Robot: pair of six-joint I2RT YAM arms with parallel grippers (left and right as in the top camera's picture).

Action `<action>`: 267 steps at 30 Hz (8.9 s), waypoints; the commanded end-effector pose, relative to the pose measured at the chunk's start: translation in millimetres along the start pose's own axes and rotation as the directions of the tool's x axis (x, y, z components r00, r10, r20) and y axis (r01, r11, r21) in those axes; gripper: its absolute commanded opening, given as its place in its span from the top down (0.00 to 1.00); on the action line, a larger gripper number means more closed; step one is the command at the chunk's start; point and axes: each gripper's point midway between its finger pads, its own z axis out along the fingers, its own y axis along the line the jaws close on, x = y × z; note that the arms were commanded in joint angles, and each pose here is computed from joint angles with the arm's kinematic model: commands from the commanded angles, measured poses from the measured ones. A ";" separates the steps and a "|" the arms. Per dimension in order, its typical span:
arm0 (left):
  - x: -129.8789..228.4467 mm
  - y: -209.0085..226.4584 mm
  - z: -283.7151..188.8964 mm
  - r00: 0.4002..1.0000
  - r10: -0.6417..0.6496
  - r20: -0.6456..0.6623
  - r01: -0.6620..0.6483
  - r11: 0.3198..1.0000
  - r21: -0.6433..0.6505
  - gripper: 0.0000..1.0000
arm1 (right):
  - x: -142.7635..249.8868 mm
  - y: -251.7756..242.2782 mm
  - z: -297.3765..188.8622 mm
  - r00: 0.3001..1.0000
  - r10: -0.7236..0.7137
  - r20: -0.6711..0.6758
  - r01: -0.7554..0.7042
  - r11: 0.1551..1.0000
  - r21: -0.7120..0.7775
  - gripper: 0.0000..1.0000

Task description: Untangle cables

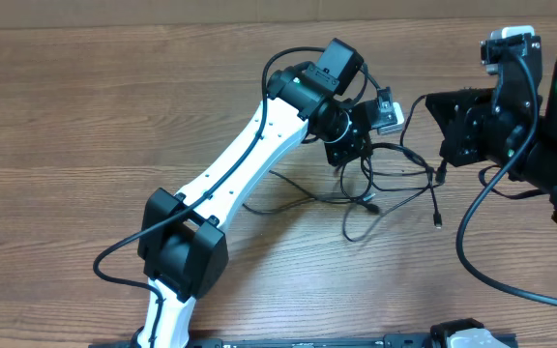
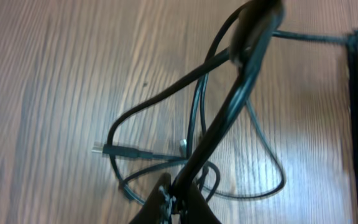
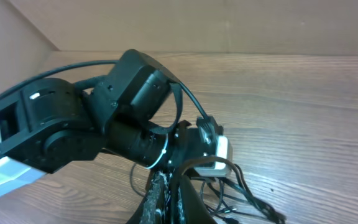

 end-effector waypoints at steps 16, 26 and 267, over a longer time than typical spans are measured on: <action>32.6 5.6 -325.6 0.781 -0.444 0.438 0.624 0.568 -0.536 0.96 | -24.1 -80.9 15.1 0.987 0.150 0.053 -0.158 0.966 0.205 0.96; 104.9 -52.3 -423.0 0.582 -0.476 0.659 0.800 0.192 -0.568 0.96 | -16.2 -249.0 -21.6 0.788 0.567 0.241 -0.615 0.744 0.259 0.96; 40.6 -9.3 -282.7 0.668 -0.673 0.317 0.733 0.521 -0.437 0.00 | 76.9 19.7 280.4 0.889 -0.321 -0.326 0.271 0.944 -0.190 0.38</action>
